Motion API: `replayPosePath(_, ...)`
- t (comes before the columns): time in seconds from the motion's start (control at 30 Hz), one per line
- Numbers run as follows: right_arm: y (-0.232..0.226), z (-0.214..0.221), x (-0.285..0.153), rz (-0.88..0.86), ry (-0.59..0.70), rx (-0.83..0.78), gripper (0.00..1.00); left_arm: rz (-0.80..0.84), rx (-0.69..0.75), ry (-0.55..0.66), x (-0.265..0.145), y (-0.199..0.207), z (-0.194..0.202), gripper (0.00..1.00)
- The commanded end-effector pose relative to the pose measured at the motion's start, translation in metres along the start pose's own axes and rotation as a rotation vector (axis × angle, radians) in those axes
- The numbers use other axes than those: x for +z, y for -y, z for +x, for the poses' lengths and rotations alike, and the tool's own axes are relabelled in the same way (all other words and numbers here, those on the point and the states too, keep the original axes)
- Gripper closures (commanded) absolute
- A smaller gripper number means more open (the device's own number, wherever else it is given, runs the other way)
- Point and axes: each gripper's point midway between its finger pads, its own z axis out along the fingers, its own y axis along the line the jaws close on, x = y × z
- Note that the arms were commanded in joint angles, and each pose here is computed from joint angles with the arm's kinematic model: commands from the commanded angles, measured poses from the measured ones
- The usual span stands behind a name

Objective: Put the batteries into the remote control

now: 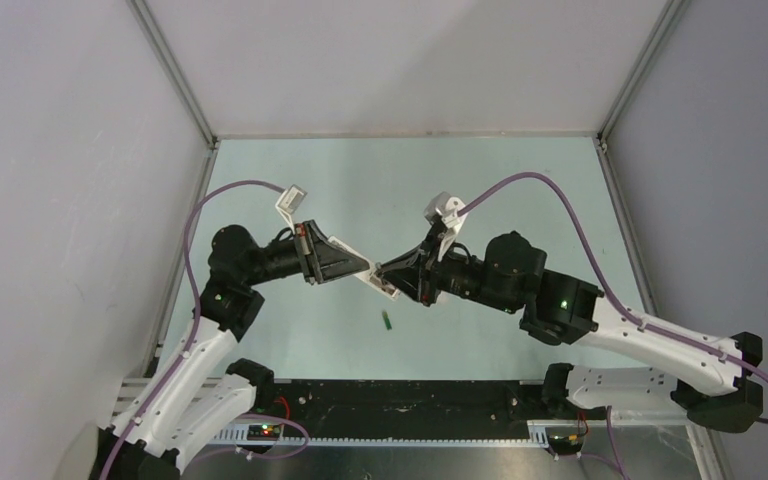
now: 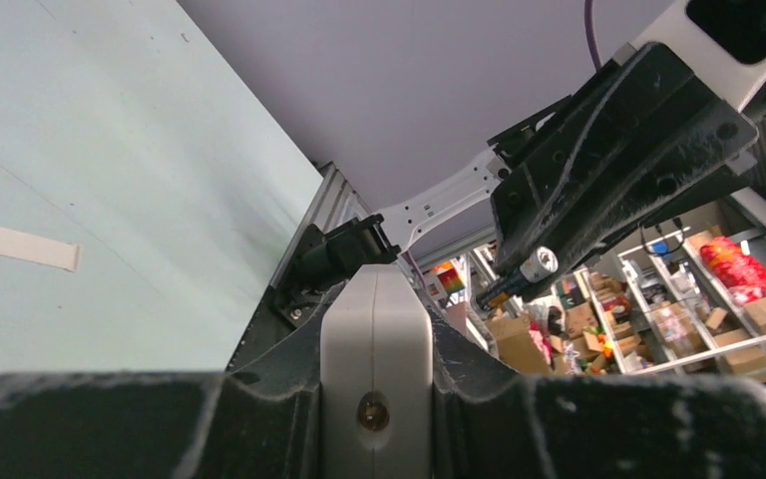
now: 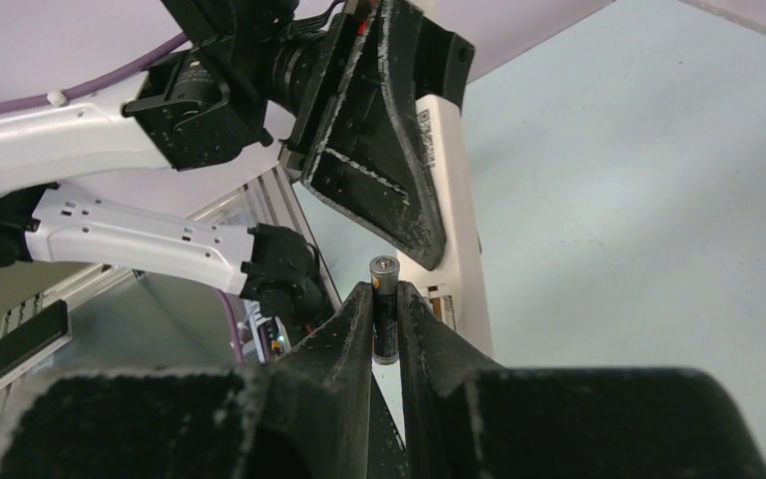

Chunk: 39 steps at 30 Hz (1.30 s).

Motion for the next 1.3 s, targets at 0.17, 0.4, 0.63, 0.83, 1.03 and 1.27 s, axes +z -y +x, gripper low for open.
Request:
replayPosePath(0.17,-0.012,-0.006,0.004,-0.002,-0.042,-0.111,0.82,0.039,-0.014,0.01,0.001,0.014,-0.006,1.0)
replayPosePath(0.4,-0.002,0.021,0.011,0.046,-0.141,-0.159,0.82,0.042,0.013,0.01,0.0,0.014,-0.004,1.0)
replayPosePath(0.63,0.004,0.025,0.013,0.069,-0.154,-0.194,0.82,0.041,0.012,-0.002,-0.001,0.011,0.001,1.0)
replayPosePath(0.83,-0.002,0.009,0.009,0.048,-0.1,-0.195,0.82,0.031,-0.002,-0.008,-0.001,0.004,0.005,1.0)
replayPosePath(1.03,-0.002,0.005,0.011,0.046,-0.081,-0.205,0.82,0.027,-0.005,-0.009,-0.001,0.002,0.007,1.0)
replayPosePath(1.27,0.005,0.018,0.016,0.064,-0.112,-0.231,0.82,0.028,-0.006,-0.011,-0.002,0.001,0.008,1.0)
